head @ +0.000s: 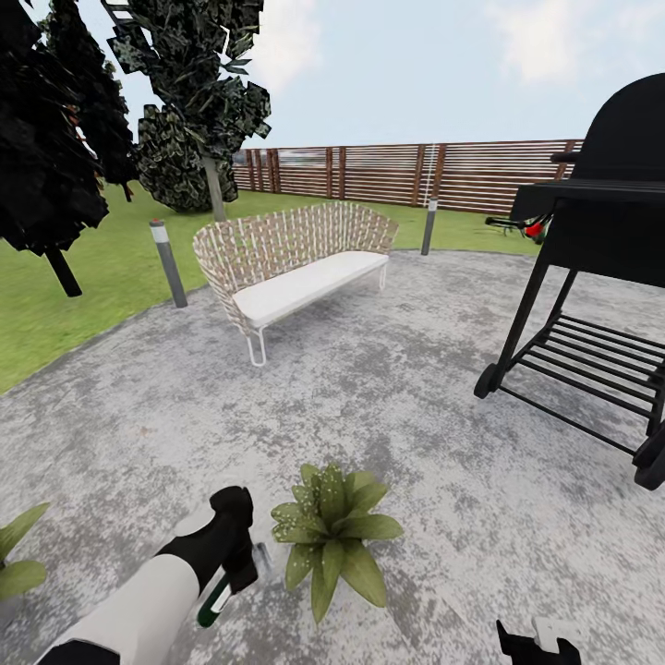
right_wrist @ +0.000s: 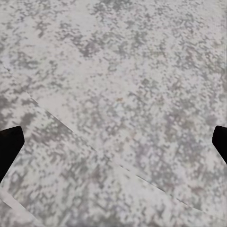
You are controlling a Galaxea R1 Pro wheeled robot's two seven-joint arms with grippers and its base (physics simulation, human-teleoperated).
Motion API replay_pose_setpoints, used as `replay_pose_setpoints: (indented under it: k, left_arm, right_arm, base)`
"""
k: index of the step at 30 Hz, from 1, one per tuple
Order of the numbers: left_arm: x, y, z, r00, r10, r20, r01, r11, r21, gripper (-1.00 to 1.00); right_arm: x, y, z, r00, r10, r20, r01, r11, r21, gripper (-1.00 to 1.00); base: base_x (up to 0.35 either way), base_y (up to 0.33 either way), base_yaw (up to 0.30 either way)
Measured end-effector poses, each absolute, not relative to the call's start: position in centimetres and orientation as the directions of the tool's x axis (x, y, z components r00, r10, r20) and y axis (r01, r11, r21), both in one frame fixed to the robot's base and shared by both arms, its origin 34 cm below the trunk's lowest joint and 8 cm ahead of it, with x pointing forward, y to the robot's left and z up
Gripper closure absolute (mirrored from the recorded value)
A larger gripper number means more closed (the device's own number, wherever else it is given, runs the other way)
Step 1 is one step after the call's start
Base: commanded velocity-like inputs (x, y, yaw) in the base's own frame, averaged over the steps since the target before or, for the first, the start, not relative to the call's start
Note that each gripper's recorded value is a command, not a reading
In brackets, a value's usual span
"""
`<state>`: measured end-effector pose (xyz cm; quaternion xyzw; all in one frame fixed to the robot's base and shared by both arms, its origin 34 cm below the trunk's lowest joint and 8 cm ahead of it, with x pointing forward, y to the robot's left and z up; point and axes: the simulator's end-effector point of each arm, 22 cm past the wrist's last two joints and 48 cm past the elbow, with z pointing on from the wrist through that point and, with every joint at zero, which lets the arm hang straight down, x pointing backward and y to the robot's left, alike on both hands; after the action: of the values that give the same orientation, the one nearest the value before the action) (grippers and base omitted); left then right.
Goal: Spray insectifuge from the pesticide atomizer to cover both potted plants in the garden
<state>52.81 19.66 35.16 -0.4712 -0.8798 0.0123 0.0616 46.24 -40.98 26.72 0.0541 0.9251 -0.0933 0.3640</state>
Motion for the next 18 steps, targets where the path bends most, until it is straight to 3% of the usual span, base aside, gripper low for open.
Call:
replay_pose_setpoints:
  k: [7, 13, 18]
  left_arm:
    - [53.2, 21.3, 34.4, -0.559, 0.822, 0.113, 0.826, 0.564, -0.019, 1.00]
    - [53.9, 21.0, 34.6, -0.568, 0.818, 0.093, 0.821, 0.570, 0.001, 1.00]
    - [54.2, 20.7, 34.7, -0.566, 0.820, 0.087, 0.823, 0.568, 0.004, 1.00]
  right_arm:
    - [46.2, -41.0, 26.7, -0.729, 0.032, -0.683, 0.168, 0.977, -0.133, -1.00]
    - [46.3, -41.0, 26.8, -0.729, 0.032, -0.684, 0.168, 0.977, -0.133, -1.00]
    - [46.3, -40.9, 26.7, -0.729, 0.033, -0.683, 0.167, 0.977, -0.131, -1.00]
  base:
    - [0.017, 0.000, 0.000]
    - [0.243, 0.000, 0.002]
    - [0.014, 0.000, 0.244]
